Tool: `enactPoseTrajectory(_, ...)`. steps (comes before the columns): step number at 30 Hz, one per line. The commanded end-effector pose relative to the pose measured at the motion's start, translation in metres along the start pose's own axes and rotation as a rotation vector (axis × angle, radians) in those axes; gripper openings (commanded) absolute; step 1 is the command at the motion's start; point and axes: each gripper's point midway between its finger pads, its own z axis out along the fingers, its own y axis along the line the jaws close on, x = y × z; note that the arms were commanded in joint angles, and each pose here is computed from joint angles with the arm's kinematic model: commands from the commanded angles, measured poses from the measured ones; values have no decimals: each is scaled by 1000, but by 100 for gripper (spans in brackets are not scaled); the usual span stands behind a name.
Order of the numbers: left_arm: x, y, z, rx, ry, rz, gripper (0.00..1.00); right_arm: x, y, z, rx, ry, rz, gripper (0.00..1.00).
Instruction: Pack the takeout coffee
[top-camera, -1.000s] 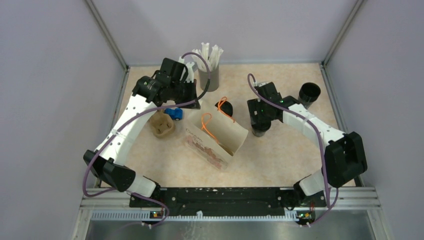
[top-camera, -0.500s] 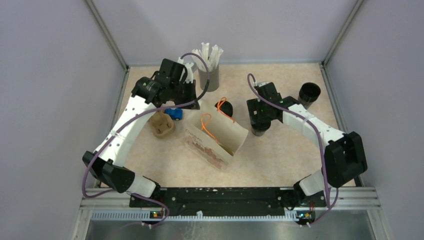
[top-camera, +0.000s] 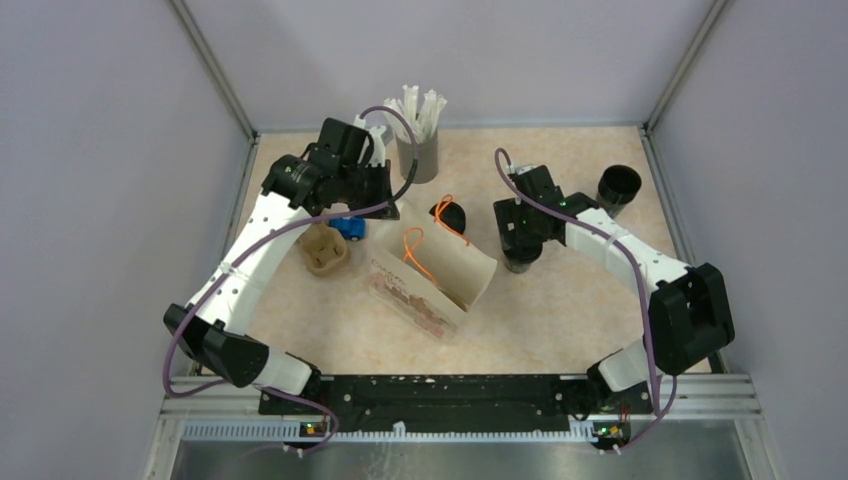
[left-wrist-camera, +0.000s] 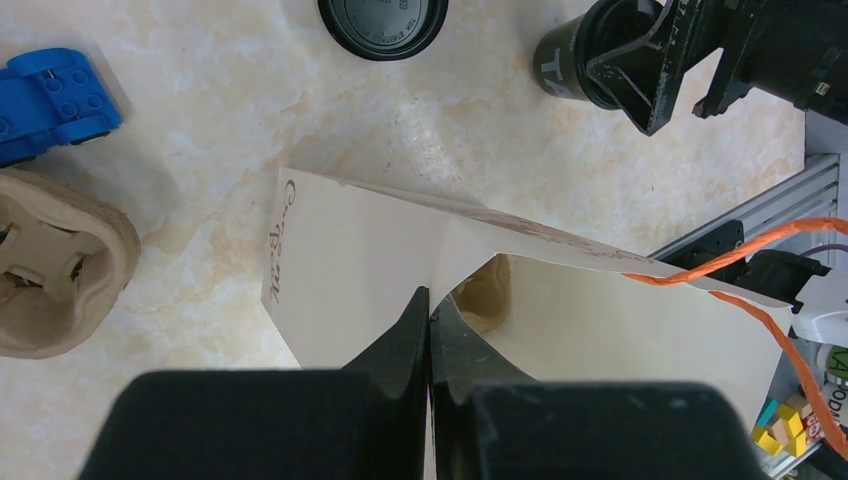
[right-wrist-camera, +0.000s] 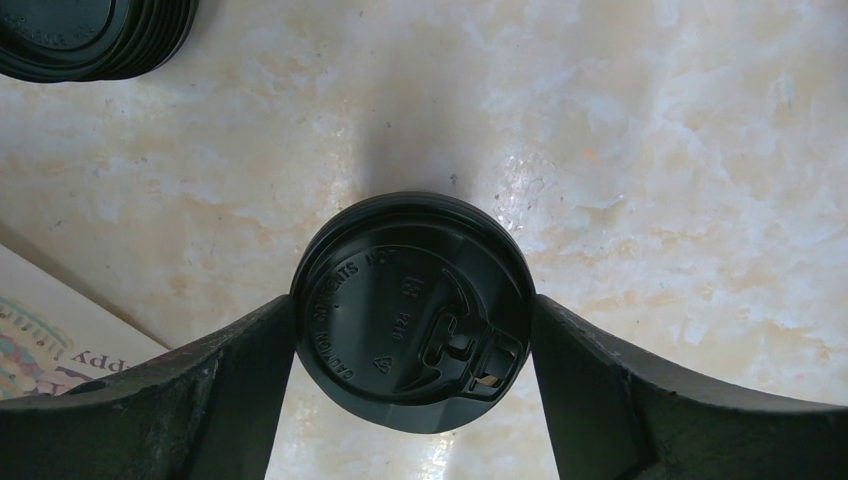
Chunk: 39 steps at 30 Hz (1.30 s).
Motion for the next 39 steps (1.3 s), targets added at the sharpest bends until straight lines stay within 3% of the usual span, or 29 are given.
enactPoseTrajectory(1,-10,-6,-13,29,-68,4,2,1,-3,-3,9,-1,-4,83)
enactPoseTrajectory(7,-10,-6,-13,29,-69,3,2,4,-2,-2,4,11,-9,83)
enactPoseTrajectory(15,-10,-11,-14,55,-73,-16,2,8,-3,-4,5,25,-8,73)
enactPoseTrajectory(25,-19,-59,-11,328,-138,-230,0,-13,-29,-30,47,-42,22,71)
enactPoseTrajectory(31,-34,-58,2,313,-194,-301,0,-25,-55,-54,70,-91,70,70)
enactPoseTrajectory(39,-36,-71,27,329,-175,-445,0,-54,-60,-105,52,-166,100,70)
